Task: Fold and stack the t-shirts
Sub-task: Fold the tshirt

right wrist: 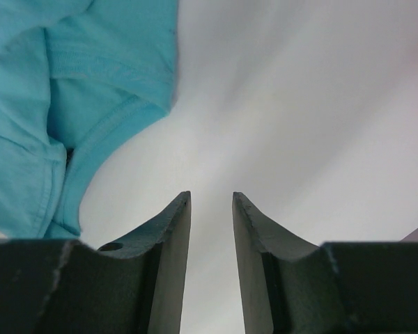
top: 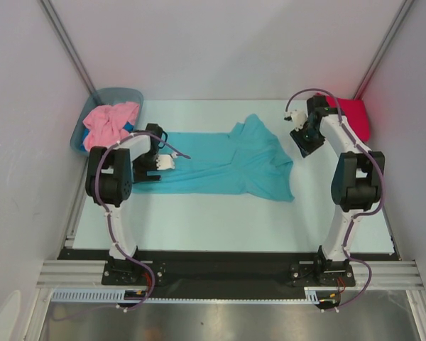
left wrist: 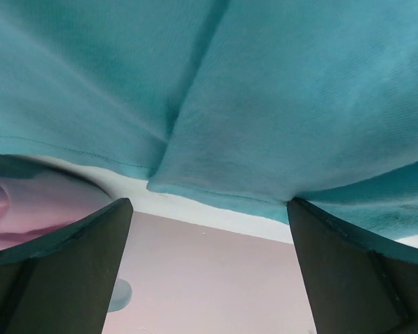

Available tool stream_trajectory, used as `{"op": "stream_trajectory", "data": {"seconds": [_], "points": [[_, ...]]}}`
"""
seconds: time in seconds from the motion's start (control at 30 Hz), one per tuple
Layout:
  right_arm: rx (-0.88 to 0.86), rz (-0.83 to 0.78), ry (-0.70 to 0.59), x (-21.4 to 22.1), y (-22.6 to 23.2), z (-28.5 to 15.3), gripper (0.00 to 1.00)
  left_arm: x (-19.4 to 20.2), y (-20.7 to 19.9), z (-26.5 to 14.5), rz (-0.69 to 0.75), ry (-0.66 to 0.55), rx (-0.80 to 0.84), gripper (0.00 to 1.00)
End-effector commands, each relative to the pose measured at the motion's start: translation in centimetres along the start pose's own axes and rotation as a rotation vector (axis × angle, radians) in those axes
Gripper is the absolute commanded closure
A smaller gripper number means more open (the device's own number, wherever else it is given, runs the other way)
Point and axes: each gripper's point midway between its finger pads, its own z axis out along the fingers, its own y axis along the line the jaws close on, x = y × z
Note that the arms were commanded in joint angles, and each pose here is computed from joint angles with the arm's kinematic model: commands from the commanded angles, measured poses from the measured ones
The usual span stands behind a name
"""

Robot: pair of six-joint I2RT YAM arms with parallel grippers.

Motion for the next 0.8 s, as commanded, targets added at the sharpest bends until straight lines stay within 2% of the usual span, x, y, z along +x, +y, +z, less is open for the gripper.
{"op": "stream_trajectory", "data": {"seconds": [0.0, 0.1, 0.23, 0.27, 0.4, 0.57, 0.77], "points": [[-0.029, -0.069, -0.017, 0.6, 1.5, -1.9, 0.64, 1.3, 1.7, 0.5, -0.043, 0.000, -0.020, 0.00], [-0.059, -0.152, -0.004, 1.0, 3.2, -1.8, 0.63, 0.9, 3.9, -1.6, -0.109, -0.053, -0.080, 0.00], [-0.102, -0.326, 0.019, 0.9, 5.6, -1.1, 0.58, -2.3, 7.5, -7.1, -0.318, -0.311, -0.148, 0.00], [-0.118, -0.358, 0.031, 0.9, 6.1, -0.8, 0.58, -2.5, 9.2, -9.5, -0.368, -0.373, -0.195, 0.00], [-0.152, -0.527, 0.040, -1.1, 8.4, 0.0, 0.52, -3.7, 10.7, -14.0, -0.498, -0.525, -0.223, 0.00], [-0.133, -0.634, 0.026, -4.7, 8.5, 1.5, 0.47, -4.6, 9.4, -14.9, -0.503, -0.559, -0.203, 0.00], [-0.060, -0.587, 0.023, -7.8, 6.1, 5.4, 0.49, -5.7, 7.0, -15.3, -0.492, -0.623, -0.148, 0.00]]}}
